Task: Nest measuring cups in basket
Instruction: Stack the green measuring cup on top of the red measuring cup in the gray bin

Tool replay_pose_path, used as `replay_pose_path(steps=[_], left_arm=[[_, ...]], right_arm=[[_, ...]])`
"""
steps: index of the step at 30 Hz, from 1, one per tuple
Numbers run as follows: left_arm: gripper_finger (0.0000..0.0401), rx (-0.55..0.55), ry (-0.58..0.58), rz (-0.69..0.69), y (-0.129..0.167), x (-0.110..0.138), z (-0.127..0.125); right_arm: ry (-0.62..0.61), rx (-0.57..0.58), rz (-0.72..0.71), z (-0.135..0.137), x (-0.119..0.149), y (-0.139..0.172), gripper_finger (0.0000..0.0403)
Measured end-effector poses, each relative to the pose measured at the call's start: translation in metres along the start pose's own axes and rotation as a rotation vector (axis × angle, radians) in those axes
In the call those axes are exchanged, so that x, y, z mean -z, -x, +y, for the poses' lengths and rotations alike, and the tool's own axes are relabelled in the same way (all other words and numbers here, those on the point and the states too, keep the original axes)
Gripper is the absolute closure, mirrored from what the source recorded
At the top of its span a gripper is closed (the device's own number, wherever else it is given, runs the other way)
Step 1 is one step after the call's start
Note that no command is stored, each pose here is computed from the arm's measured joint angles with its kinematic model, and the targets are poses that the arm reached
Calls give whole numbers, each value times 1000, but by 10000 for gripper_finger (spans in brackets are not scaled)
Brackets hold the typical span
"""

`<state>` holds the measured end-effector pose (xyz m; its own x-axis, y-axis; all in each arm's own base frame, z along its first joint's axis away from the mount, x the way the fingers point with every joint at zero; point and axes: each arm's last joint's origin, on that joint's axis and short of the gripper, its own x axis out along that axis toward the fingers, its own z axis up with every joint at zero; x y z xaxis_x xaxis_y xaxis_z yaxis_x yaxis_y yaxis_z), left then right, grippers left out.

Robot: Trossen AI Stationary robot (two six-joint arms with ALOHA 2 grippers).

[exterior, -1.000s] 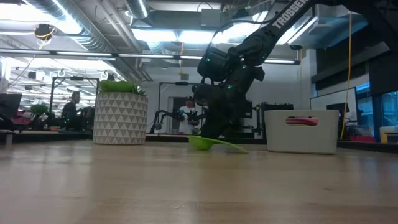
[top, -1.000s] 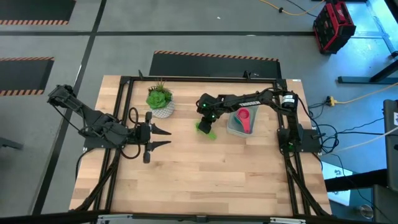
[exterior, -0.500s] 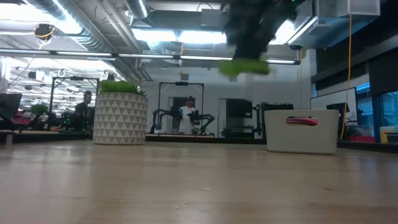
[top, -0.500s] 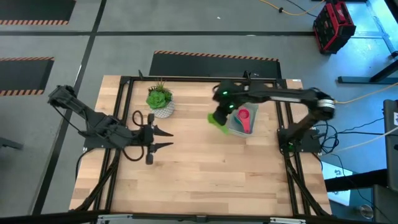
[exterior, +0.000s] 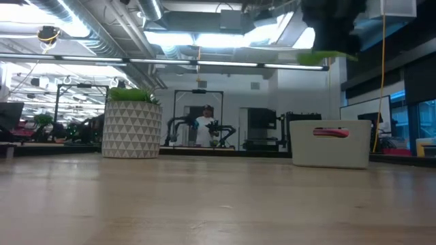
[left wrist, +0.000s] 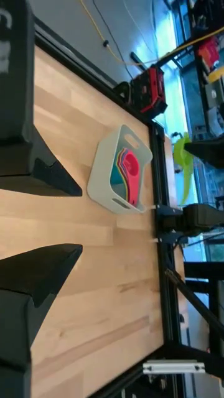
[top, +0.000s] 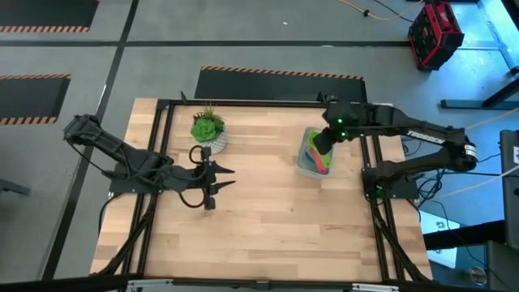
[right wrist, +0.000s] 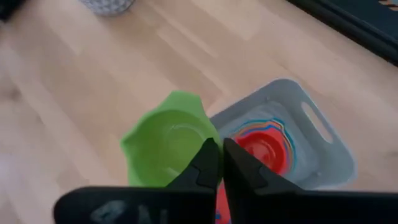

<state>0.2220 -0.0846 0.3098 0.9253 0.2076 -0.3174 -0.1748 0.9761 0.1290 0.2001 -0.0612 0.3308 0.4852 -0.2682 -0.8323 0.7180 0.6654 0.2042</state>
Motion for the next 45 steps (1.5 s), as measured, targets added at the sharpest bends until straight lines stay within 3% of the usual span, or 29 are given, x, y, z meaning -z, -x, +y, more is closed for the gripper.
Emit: replay_pose_path(steps=[7, 14, 25, 45], left_arm=[[274, -12, -6, 15, -6, 2, 0], [274, -7, -5, 15, -6, 2, 0], [274, -8, -5, 15, -6, 2, 0], [274, -8, -5, 15, -6, 2, 0]], right_arm=[[-51, 59, 30, -11, 26, -46, 389], [-128, 139, 74, -32, 41, -72, 389], [-199, 181, 41, -48, 36, -79, 386], [-162, 217, 163, -46, 38, -107, 376]])
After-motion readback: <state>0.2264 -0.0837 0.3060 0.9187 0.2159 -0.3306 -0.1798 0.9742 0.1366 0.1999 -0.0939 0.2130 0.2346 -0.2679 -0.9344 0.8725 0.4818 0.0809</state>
